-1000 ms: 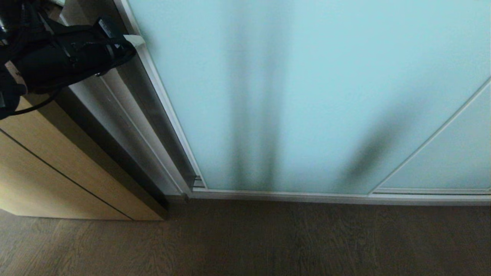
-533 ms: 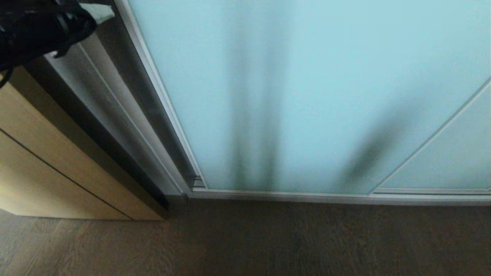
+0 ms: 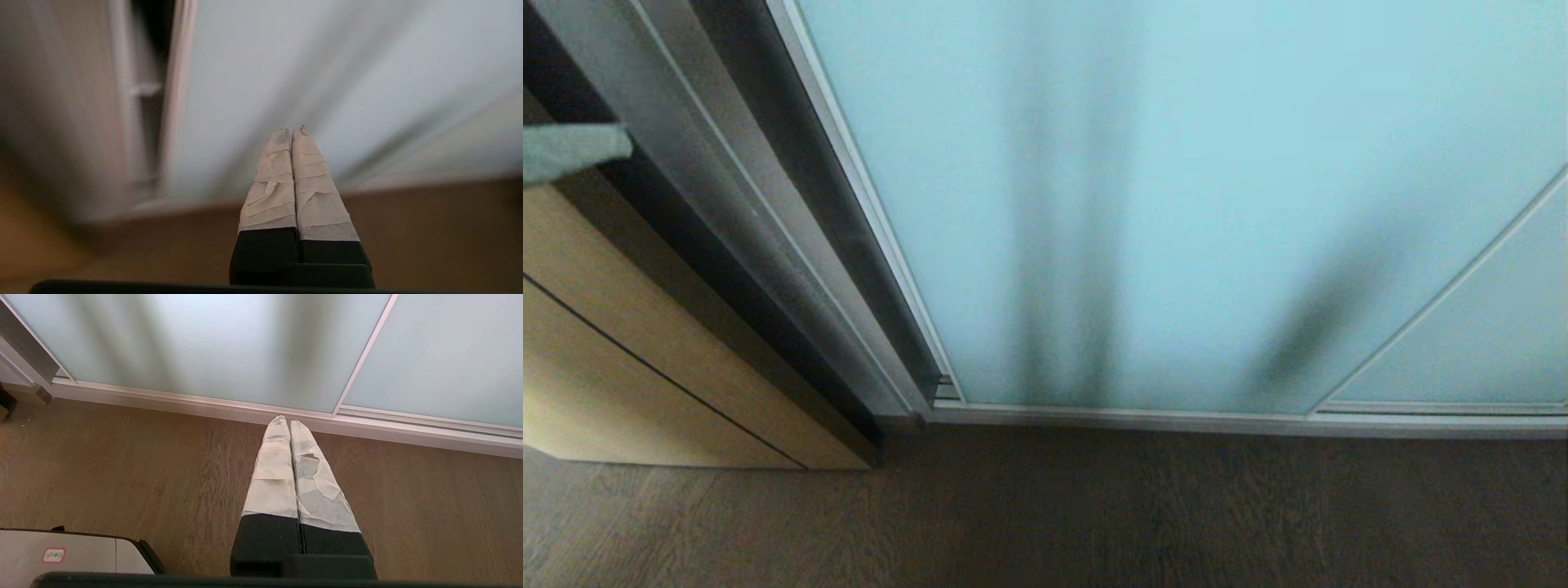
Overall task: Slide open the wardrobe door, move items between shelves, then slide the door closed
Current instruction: Close the door, then open the door
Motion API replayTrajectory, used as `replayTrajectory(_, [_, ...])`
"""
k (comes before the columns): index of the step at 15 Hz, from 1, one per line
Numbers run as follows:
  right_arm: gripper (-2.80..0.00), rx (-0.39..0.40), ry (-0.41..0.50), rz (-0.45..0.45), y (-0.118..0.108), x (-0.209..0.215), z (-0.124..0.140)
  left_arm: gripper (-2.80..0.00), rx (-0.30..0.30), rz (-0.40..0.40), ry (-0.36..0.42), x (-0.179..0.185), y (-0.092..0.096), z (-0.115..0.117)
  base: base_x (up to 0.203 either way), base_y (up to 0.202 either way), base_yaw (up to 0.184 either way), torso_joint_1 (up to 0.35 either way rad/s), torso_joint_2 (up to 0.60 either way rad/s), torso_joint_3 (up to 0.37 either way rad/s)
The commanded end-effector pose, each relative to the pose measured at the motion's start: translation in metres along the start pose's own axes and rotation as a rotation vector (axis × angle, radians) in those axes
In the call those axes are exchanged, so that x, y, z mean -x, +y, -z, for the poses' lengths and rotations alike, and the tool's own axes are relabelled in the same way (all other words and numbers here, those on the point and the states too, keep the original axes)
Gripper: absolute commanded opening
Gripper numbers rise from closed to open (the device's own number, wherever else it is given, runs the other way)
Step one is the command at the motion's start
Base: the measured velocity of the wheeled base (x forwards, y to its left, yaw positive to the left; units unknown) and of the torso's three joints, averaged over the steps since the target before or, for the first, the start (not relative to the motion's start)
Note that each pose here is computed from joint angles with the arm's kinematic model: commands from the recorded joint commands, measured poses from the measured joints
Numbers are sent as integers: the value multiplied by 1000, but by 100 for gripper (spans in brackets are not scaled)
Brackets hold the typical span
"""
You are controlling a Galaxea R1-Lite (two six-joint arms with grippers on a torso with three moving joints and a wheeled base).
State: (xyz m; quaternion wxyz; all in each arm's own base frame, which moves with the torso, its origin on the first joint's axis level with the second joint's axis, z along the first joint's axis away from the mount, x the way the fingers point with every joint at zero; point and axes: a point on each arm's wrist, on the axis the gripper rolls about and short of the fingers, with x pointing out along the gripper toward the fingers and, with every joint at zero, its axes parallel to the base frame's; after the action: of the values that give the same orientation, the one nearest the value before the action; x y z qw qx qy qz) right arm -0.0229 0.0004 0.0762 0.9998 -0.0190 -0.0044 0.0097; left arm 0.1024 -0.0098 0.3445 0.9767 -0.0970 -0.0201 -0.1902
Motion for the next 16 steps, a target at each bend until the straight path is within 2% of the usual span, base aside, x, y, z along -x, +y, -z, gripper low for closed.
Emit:
replayTrajectory(1, [-280, 0, -1, 0, 0, 0, 0, -280, -167, -73, -23, 62, -14, 36, 0, 0, 0, 0, 0, 0])
replayTrajectory(2, [-280, 0, -1, 0, 0, 0, 0, -280, -213, -140, -21, 78, -15, 52, 0, 0, 0, 0, 0, 0])
replayTrajectory(4, [-280, 0, -1, 0, 0, 0, 0, -280, -256, -218, -26, 102, -17, 80, 0, 0, 0, 0, 0, 0])
replayTrajectory(8, [-280, 0, -1, 0, 0, 0, 0, -280, -283, -363, -30, 140, -14, 145, 0, 0, 0, 0, 0, 0])
replayTrajectory(13, [-280, 0, -1, 0, 0, 0, 0, -280, -308, -400, 96, 148, 4, 243, 0, 0, 0, 0, 0, 0])
replayTrajectory(16, [-280, 0, -1, 0, 0, 0, 0, -280, -278, -363, 118, 142, 10, 262, 0, 0, 0, 0, 0, 0])
